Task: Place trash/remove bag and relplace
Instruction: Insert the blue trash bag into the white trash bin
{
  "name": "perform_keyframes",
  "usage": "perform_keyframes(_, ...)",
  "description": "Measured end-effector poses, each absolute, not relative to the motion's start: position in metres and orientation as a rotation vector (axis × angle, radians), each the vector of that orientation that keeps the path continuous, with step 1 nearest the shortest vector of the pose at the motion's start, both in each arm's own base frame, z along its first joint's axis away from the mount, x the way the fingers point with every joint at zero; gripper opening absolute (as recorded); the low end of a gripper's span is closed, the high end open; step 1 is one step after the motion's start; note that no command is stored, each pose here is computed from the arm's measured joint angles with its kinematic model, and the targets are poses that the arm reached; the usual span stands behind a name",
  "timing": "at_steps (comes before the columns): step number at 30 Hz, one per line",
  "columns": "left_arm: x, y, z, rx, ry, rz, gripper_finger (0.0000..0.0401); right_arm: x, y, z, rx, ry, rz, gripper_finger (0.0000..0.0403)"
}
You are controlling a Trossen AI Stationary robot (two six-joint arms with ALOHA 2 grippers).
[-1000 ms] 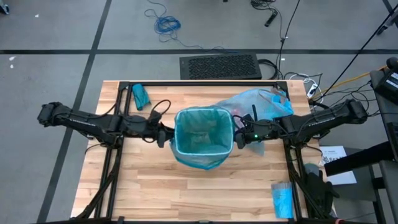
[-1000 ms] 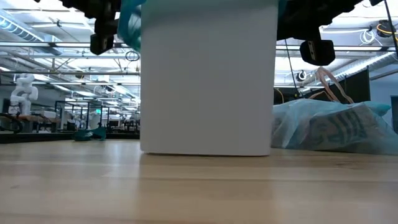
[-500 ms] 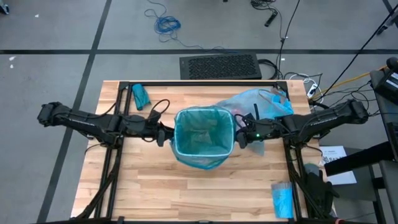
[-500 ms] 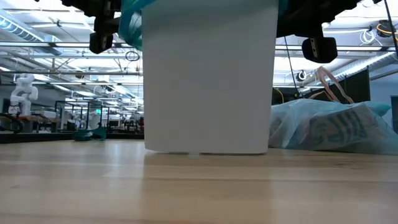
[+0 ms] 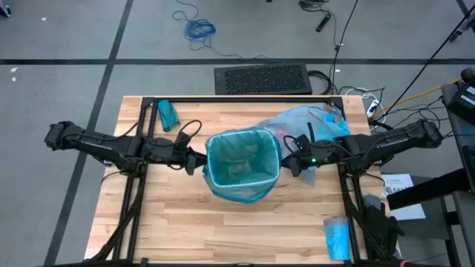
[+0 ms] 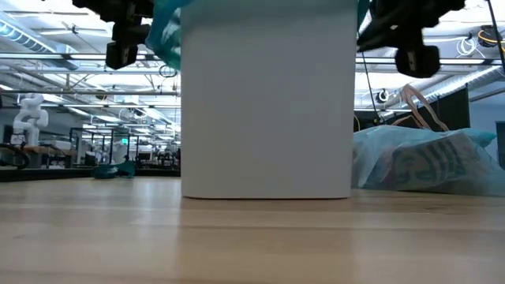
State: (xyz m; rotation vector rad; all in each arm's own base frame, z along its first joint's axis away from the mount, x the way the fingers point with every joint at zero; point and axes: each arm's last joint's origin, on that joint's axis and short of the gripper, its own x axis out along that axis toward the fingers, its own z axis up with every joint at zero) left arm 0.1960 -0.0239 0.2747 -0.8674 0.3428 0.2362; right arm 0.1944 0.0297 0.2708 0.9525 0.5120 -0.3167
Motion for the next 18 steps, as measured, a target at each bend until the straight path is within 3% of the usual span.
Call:
perform_keyframes(4,0.195,-0.024,0.275,-0.849,0.345,0.242,0.0132,0.182,0.028,0.269,0.97,0.561,-0.369,0.0071)
perform_keyframes(7,0.194,-0.023,0.272,-0.832,0.366,0.263,0.0132,0.18,0.033,0.279,0.975,0.458,-0.328,0.0076)
perform_keyframes(13,0.193,-0.021,0.271,-0.817,0.361,0.314,0.0132,0.174,0.051,0.285,0.952,0.365,-0.332,0.0009)
perform_keyframes(18,0.193,-0.02,0.271,-0.801,0.363,0.312,0.0132,0.168,0.063,0.283,0.967,0.335,-0.373,0.0001)
